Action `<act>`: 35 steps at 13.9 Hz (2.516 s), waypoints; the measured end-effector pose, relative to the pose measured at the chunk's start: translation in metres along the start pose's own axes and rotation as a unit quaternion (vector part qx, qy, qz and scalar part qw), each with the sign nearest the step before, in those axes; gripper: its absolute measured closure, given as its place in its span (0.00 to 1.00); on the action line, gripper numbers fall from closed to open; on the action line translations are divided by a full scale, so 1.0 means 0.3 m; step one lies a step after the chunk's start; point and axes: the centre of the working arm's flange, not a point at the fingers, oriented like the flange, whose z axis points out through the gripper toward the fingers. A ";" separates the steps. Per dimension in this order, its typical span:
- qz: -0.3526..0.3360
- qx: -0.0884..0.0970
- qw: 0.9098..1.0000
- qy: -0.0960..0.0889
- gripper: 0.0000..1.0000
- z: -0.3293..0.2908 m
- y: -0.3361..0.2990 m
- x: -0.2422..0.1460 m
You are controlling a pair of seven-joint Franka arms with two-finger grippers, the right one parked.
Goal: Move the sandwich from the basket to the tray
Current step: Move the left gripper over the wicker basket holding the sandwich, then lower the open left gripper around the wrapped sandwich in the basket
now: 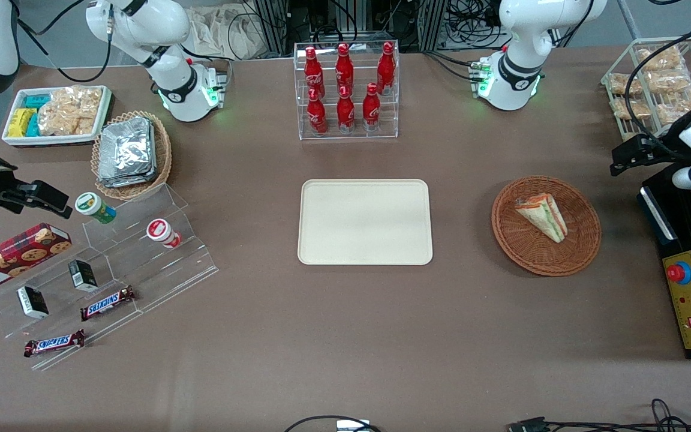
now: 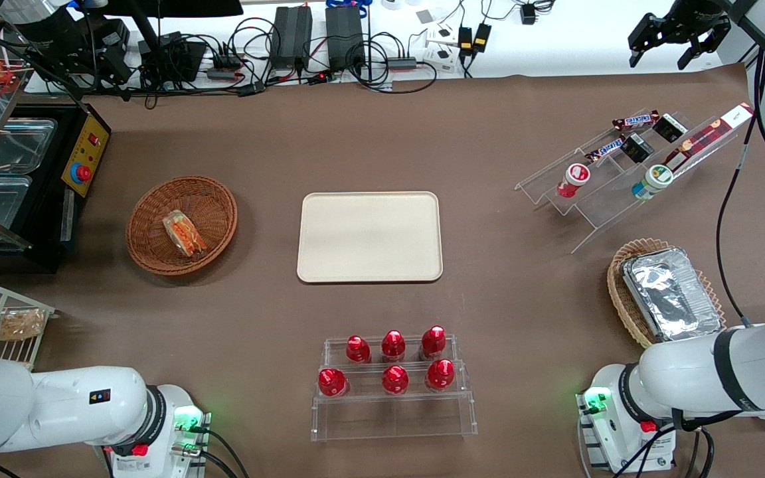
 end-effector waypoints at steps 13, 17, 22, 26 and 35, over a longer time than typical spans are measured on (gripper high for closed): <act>-0.076 0.000 0.997 -0.022 0.00 0.220 -0.037 -0.005; -0.129 0.004 0.992 -0.013 0.00 0.427 -0.046 -0.073; -0.176 0.007 0.984 -0.013 0.00 0.623 -0.043 -0.147; -0.219 0.007 0.976 0.000 0.00 0.719 -0.034 -0.172; -0.269 0.002 0.962 0.035 0.00 0.952 -0.021 -0.246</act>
